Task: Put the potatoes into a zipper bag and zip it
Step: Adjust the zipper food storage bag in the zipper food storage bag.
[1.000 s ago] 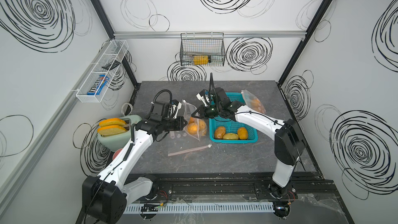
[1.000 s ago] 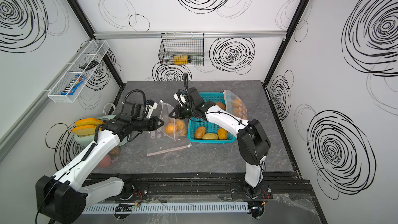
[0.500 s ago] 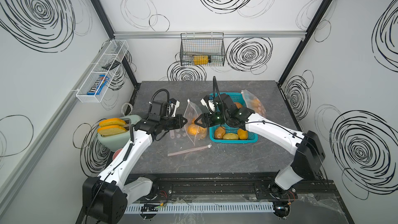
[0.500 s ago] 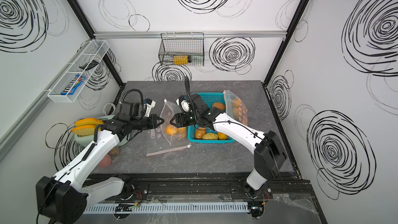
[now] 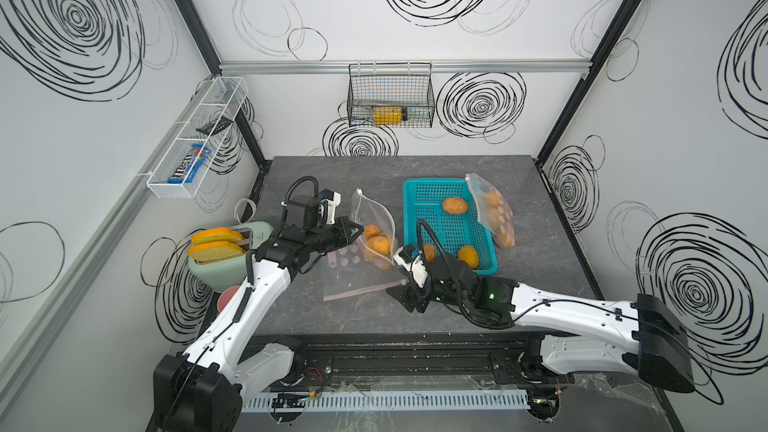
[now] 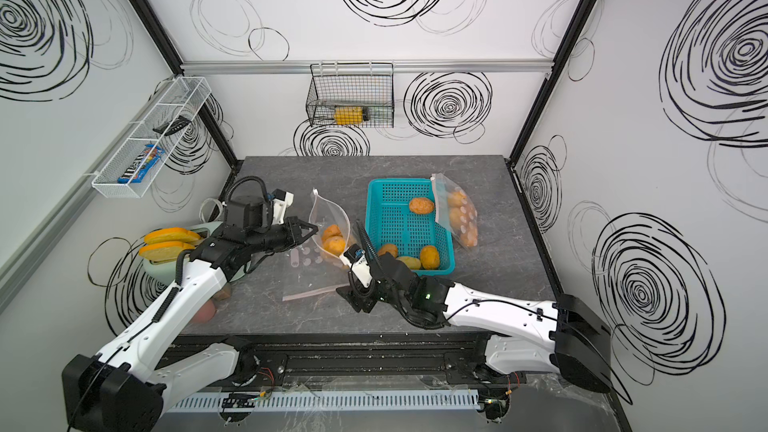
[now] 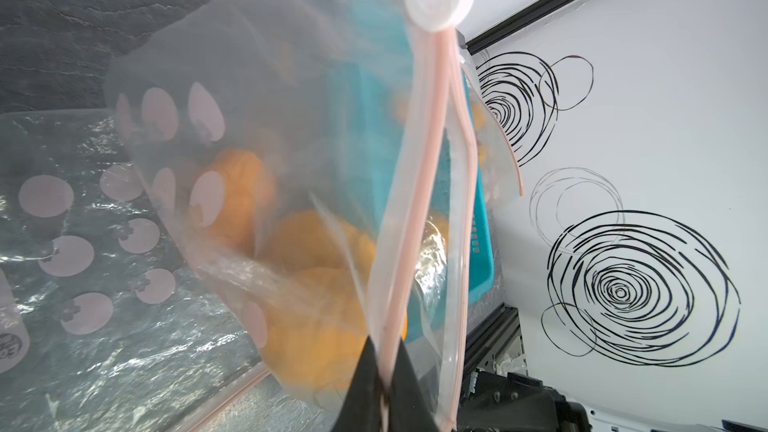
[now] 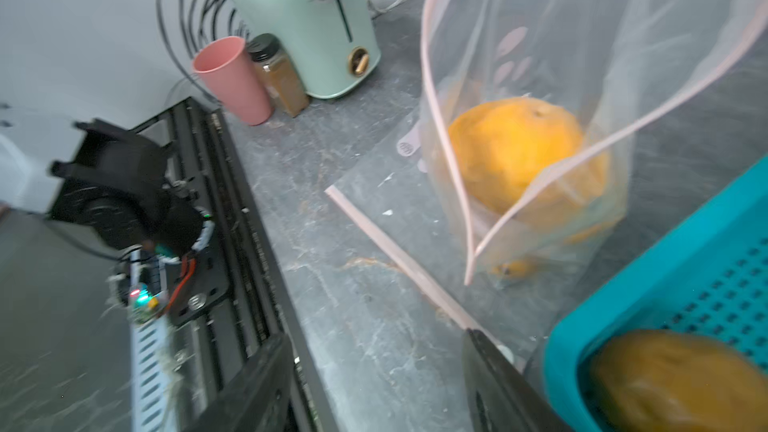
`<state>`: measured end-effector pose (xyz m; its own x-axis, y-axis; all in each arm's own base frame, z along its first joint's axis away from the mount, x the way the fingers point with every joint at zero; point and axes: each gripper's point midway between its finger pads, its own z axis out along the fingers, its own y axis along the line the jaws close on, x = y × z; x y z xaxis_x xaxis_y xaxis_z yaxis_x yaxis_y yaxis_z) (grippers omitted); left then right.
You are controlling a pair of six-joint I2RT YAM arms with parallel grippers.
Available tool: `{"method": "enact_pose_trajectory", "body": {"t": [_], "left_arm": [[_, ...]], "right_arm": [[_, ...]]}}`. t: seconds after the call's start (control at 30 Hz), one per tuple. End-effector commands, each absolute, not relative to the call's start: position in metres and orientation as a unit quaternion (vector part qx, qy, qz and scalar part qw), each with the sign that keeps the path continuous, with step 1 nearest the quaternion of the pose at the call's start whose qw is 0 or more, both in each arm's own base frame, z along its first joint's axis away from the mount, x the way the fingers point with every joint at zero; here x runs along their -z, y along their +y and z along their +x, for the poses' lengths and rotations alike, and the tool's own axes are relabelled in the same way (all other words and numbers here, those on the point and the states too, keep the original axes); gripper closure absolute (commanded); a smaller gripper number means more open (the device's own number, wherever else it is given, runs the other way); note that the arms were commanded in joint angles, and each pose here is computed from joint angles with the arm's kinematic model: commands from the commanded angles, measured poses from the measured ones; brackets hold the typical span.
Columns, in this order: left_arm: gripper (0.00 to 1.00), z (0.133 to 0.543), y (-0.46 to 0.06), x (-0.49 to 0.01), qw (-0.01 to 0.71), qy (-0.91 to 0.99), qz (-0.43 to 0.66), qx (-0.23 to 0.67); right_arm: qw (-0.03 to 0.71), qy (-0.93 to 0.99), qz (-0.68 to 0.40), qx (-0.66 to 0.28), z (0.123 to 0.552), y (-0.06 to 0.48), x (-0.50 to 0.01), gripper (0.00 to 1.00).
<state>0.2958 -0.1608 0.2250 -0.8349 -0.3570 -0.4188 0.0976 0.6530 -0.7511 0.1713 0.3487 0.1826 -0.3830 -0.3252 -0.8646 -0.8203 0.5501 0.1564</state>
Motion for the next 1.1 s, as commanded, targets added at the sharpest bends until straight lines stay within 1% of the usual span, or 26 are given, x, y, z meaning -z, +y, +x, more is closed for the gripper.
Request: {"method": "enact_pose_trajectory", "body": {"t": [0.0,0.1,0.2,0.3,0.37,0.4,0.5,0.6,0.67,0.77,0.83,0.9,1.07], "left_arm": [[0.9,0.301,-0.162,-0.232,0.293,0.852,-0.078,0.426],[0.9,0.301,-0.162,-0.23,0.292,0.853,-0.075,0.426],[0.9,0.3,-0.161,-0.229,0.294,0.855,-0.071,0.422],[0.9,0.301,-0.159,-0.226,0.295,0.858,-0.071,0.414],[0.9,0.301,-0.161,-0.225,0.292,0.859,-0.067,0.416],[0.9,0.301,-0.161,-0.225,0.292,0.859,-0.065,0.416],[0.9,0.303,-0.159,-0.223,0.296,0.86,-0.065,0.41],[0.89,0.305,-0.158,-0.226,0.303,0.858,-0.063,0.41],[0.88,0.308,-0.157,-0.23,0.309,0.855,-0.063,0.413],[0.85,0.317,-0.152,-0.236,0.324,0.853,-0.068,0.404],[0.85,0.324,-0.146,-0.239,0.332,0.856,-0.069,0.391],[0.85,0.33,-0.143,-0.239,0.334,0.857,-0.073,0.385],[0.88,0.33,-0.148,-0.238,0.336,0.848,-0.056,0.406]], "right_arm": [[0.483,0.777,-0.328,-0.234,0.205,0.345,-0.199,0.33],[0.489,0.768,-0.343,-0.232,0.209,0.353,-0.196,0.35],[0.498,0.769,-0.332,-0.224,0.223,0.354,-0.197,0.38],[0.488,0.768,-0.329,-0.253,0.23,0.359,-0.199,0.42],[0.482,0.756,-0.348,-0.275,0.227,0.368,-0.203,0.47],[0.483,0.751,-0.356,-0.276,0.225,0.371,-0.204,0.5],[0.479,0.747,-0.368,-0.278,0.226,0.378,-0.207,0.66],[0.47,0.747,-0.381,-0.276,0.227,0.384,-0.209,0.88],[0.468,0.746,-0.38,-0.282,0.226,0.387,-0.22,0.99],[0.47,0.738,-0.377,-0.303,0.223,0.391,-0.242,1.0],[0.452,0.741,-0.375,-0.327,0.216,0.395,-0.258,1.0],[0.424,0.747,-0.378,-0.346,0.208,0.399,-0.264,1.0],[0.37,0.739,-0.415,-0.381,0.184,0.405,-0.236,1.0]]}}
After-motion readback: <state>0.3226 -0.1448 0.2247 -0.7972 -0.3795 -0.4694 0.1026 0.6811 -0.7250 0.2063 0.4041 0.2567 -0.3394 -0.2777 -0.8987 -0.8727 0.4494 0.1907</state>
